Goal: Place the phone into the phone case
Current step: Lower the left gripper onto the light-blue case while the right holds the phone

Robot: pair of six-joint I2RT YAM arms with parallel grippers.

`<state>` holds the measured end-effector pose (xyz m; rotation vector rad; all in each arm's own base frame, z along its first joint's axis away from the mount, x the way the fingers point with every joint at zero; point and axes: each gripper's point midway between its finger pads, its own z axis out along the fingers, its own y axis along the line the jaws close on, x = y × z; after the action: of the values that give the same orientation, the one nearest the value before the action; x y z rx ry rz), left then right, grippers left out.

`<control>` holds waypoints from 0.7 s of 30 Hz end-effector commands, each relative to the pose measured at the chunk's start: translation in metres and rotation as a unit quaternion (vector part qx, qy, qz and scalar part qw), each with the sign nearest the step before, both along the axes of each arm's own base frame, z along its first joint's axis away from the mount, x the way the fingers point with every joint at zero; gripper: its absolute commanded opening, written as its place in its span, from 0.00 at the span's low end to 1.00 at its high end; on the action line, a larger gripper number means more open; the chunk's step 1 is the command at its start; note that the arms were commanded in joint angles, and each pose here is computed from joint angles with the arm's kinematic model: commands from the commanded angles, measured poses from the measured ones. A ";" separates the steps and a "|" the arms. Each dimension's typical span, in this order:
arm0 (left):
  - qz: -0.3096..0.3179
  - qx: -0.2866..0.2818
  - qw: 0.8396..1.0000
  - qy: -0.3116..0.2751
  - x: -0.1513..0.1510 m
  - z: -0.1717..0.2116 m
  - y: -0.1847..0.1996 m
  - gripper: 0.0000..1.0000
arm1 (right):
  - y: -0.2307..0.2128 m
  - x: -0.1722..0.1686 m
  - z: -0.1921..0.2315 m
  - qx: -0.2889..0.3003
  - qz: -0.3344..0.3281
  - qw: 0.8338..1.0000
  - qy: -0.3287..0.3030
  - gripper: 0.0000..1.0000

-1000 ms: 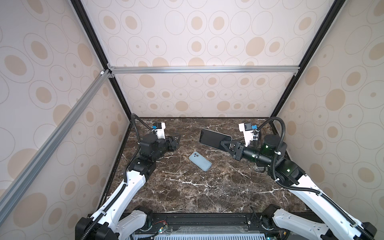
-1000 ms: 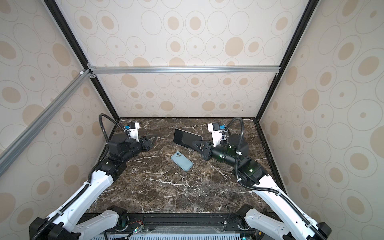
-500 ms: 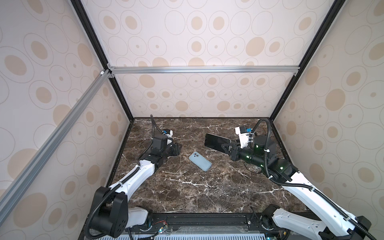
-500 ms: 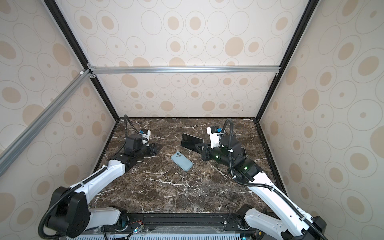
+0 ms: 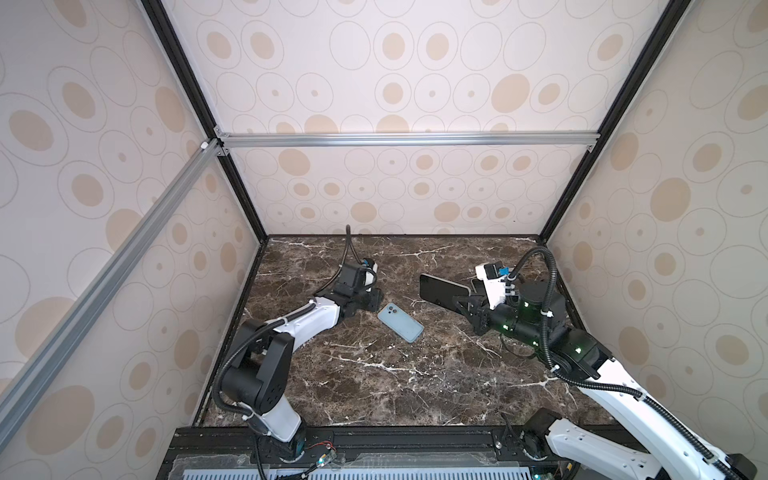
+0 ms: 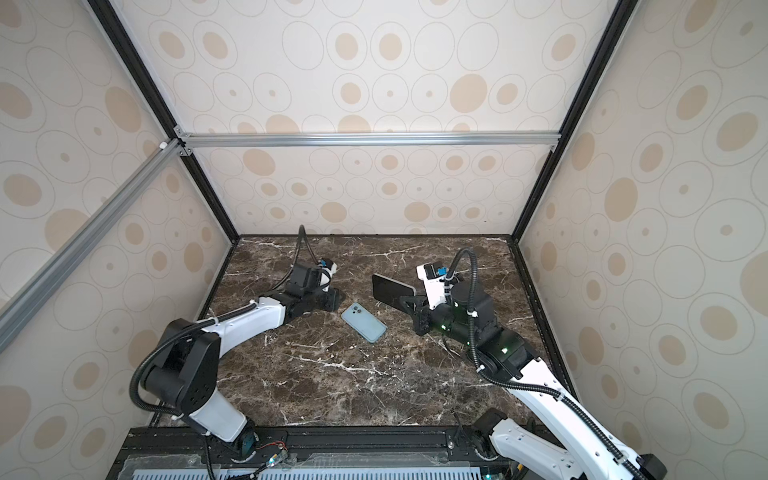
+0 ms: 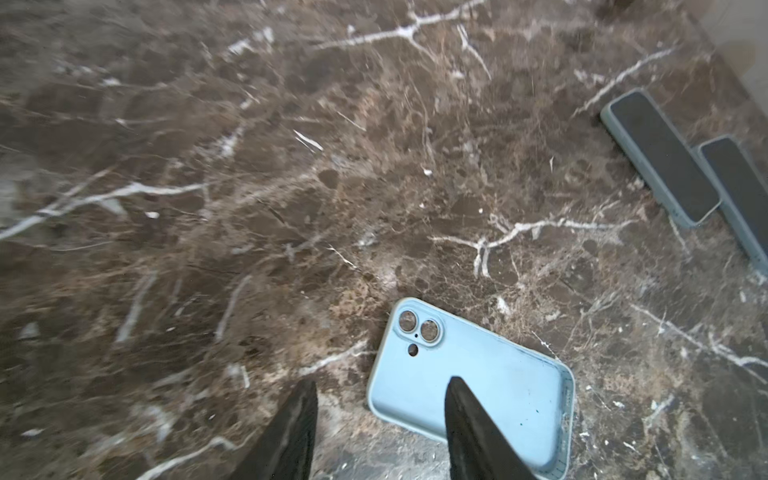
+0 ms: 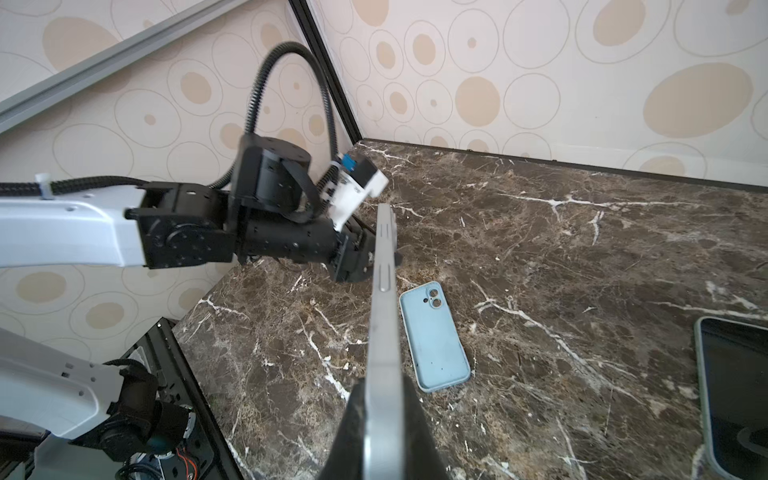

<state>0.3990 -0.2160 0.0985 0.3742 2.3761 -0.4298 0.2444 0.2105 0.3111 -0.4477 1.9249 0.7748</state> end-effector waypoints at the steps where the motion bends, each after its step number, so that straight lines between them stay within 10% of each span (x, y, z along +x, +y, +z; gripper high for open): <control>1: -0.003 0.022 1.000 -0.011 0.017 -0.002 -0.015 0.46 | 0.008 0.004 0.005 0.021 0.009 1.000 -0.015 0.00; 9: 0.004 0.066 0.998 0.010 0.013 -0.026 -0.019 0.43 | 0.011 0.012 0.003 0.016 0.005 1.000 -0.011 0.00; 12: 0.039 0.050 0.998 0.020 0.022 -0.023 -0.022 0.43 | 0.003 0.039 0.016 0.068 -0.070 0.995 0.003 0.00; 15: 0.016 0.050 0.998 0.023 0.021 -0.009 -0.038 0.42 | 0.027 0.037 0.030 0.148 -0.010 0.988 -0.040 0.00; 21: 0.021 0.030 0.999 -0.015 0.023 0.025 -0.037 0.42 | 0.012 0.024 0.026 0.036 -0.012 0.999 0.005 0.00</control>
<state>0.4211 -0.2529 0.1008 0.3747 2.4156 -0.3208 0.2778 0.2265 0.2909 -0.3138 1.9887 0.8322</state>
